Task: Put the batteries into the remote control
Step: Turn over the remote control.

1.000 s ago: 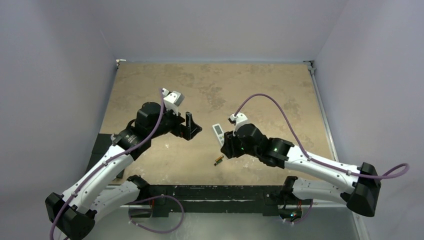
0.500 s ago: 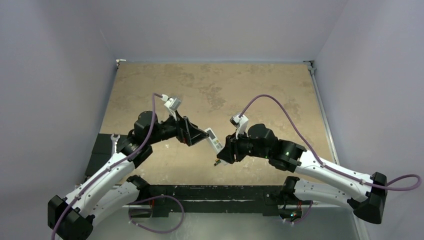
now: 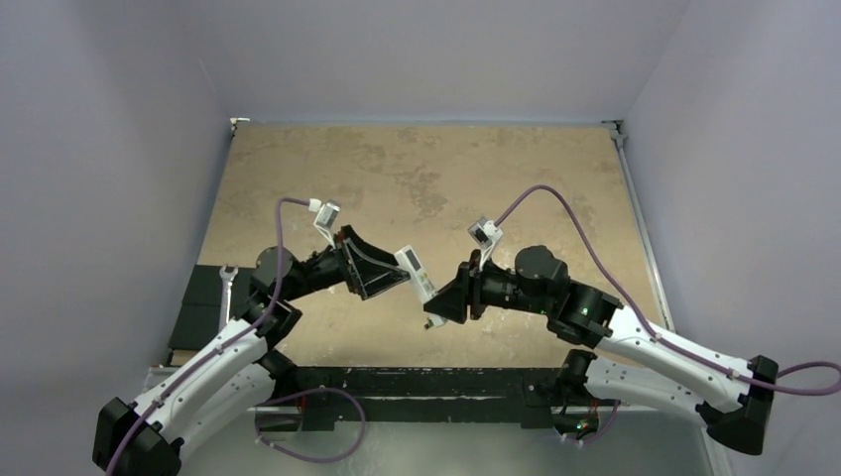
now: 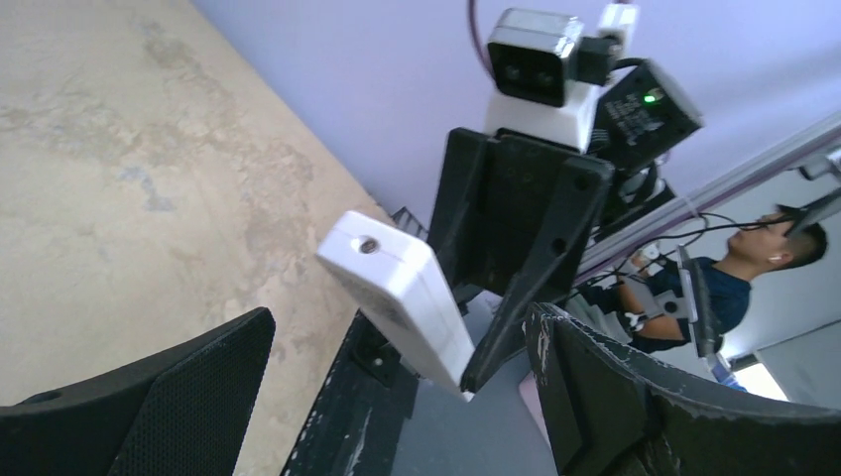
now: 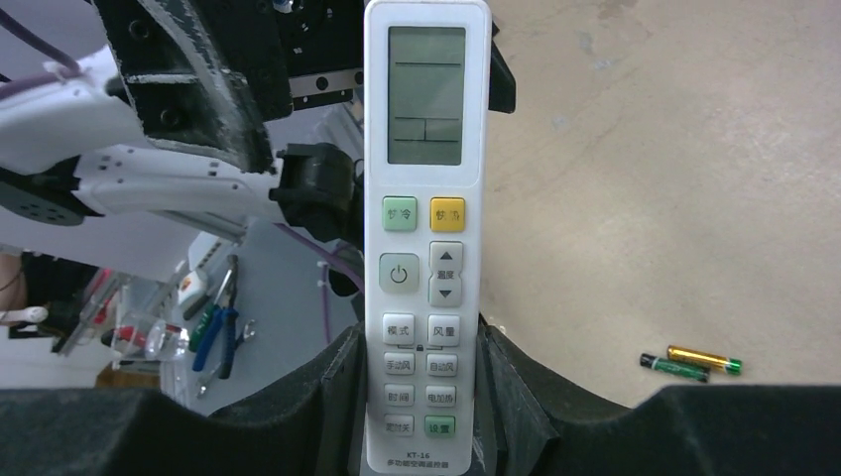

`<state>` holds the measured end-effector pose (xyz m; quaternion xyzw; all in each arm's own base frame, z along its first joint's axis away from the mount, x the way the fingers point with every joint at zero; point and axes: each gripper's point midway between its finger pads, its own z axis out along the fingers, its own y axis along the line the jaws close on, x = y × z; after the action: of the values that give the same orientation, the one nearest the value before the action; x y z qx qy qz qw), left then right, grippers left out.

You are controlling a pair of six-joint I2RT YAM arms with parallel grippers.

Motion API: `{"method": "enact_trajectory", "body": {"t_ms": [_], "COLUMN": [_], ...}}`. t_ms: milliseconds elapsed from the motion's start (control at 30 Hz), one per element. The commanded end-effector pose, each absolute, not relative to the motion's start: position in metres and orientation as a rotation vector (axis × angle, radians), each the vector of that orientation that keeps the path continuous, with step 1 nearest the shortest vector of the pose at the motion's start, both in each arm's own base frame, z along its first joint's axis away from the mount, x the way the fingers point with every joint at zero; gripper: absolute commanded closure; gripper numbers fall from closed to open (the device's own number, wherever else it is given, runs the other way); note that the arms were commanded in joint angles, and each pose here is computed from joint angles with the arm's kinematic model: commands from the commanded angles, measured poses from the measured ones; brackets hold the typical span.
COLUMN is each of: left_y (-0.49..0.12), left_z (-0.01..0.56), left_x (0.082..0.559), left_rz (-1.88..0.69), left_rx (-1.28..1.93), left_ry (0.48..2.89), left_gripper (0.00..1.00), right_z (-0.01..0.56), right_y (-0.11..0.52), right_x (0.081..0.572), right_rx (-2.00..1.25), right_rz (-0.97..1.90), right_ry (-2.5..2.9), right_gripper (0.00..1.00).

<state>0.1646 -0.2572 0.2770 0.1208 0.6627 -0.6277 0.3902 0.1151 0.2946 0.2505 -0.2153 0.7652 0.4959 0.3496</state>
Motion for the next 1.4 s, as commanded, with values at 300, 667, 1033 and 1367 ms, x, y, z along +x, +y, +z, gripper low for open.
{"method": "enact_trajectory", "body": {"t_ms": [300,667,1033,1367], "left_y": [-0.249,-0.248,-0.249,-0.250], "left_z": [0.333,0.345,0.339,0.332], "left_x": [0.138,0.127,0.128,0.137], "left_rz": [-1.832,-1.914,-1.908,-1.885], "left_rx": [0.305,0.344,0.344,0.289], "left_ry": [1.378,1.313,1.336,1.382], "left_gripper": [0.03,0.13,0.28,0.51], "right_z": [0.308,0.312,0.304,0.293], "right_y": [0.311,0.322,0.321,0.319], "right_x": [0.087,0.082,0.090,0.100], "right_rx": [-0.579,-0.581,-0.537,-0.505], "right_rz": [1.651,1.748,1.696,1.616], "right_ry": [1.721,1.715,1.758,1.798], "right_gripper": [1.00,1.00,1.00,1.00]}}
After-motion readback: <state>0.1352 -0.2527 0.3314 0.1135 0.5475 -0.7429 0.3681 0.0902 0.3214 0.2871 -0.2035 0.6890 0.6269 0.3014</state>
